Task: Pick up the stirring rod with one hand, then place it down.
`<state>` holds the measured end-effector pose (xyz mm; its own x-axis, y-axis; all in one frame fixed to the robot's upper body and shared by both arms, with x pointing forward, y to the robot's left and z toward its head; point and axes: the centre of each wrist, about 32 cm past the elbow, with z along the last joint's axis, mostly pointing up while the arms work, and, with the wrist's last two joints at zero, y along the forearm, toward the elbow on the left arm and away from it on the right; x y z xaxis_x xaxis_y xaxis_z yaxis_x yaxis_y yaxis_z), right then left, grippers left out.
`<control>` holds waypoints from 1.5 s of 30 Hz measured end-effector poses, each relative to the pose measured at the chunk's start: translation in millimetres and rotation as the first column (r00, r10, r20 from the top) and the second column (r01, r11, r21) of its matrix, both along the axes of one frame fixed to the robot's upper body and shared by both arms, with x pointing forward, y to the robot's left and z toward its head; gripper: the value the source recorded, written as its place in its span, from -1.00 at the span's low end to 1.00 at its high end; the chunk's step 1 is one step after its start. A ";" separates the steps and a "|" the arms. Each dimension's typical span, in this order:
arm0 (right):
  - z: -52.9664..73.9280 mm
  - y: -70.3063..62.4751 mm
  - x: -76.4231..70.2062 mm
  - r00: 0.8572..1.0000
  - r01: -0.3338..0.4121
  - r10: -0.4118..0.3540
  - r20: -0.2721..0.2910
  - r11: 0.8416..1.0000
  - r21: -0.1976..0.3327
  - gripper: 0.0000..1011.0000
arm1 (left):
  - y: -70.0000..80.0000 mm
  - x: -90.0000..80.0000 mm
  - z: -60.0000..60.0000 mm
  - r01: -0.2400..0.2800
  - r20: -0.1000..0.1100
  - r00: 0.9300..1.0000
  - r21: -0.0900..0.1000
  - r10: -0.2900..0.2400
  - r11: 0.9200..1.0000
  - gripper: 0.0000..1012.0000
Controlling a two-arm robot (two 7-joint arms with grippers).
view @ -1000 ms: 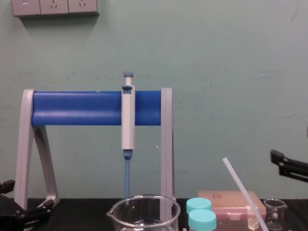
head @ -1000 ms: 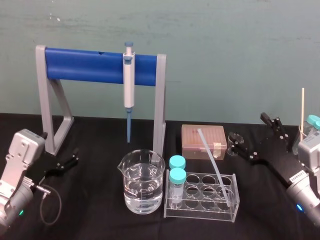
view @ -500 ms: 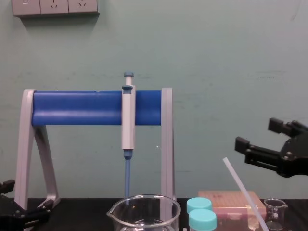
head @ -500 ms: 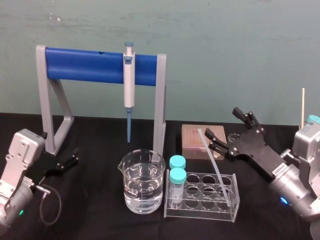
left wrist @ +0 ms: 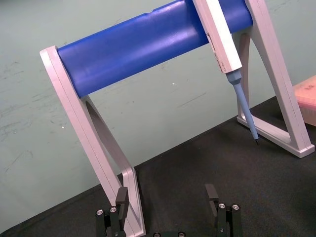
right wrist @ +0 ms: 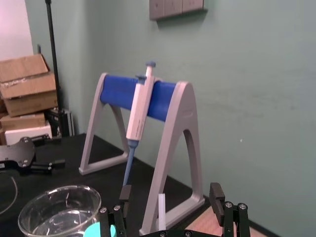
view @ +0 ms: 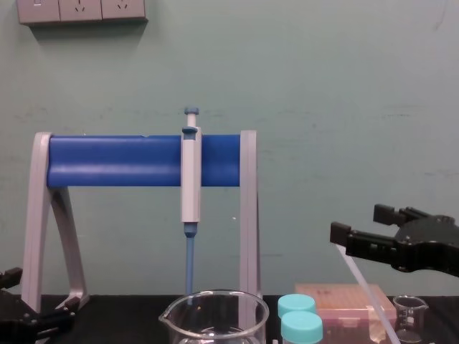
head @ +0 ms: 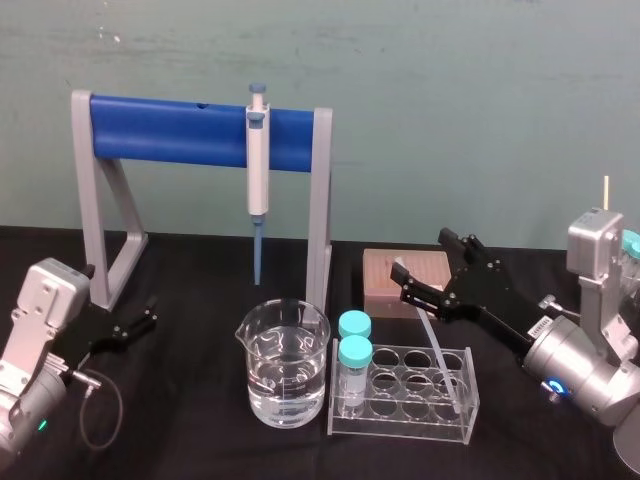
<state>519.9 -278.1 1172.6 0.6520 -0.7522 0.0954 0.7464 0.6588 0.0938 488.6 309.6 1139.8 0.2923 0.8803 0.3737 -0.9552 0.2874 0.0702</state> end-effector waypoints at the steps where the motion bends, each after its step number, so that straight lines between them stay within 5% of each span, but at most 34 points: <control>1: 0.7 -0.2 1.6 1.000 -0.001 0.001 -0.017 1.000 -0.005 0.98 | 0.0 0.0 0.0 0.000 0.000 1.000 0.000 0.000 1.000 0.98; 23: -10.7 2.7 15.5 0.986 -0.026 0.013 -0.164 0.997 -0.074 0.98 | 0.0 0.0 0.0 0.000 0.000 1.000 0.000 0.000 1.000 0.98; 45: -11.7 3.3 15.7 0.986 -0.025 0.010 -0.168 0.996 -0.083 0.97 | 0.0 0.0 0.0 0.000 0.000 1.000 0.000 0.000 1.000 0.98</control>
<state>535.7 -274.8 1160.9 0.6770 -0.7345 0.0463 0.7352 0.6721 -0.0880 488.6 309.7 1139.8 0.2923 0.8803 0.3738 -0.9553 0.2873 0.0703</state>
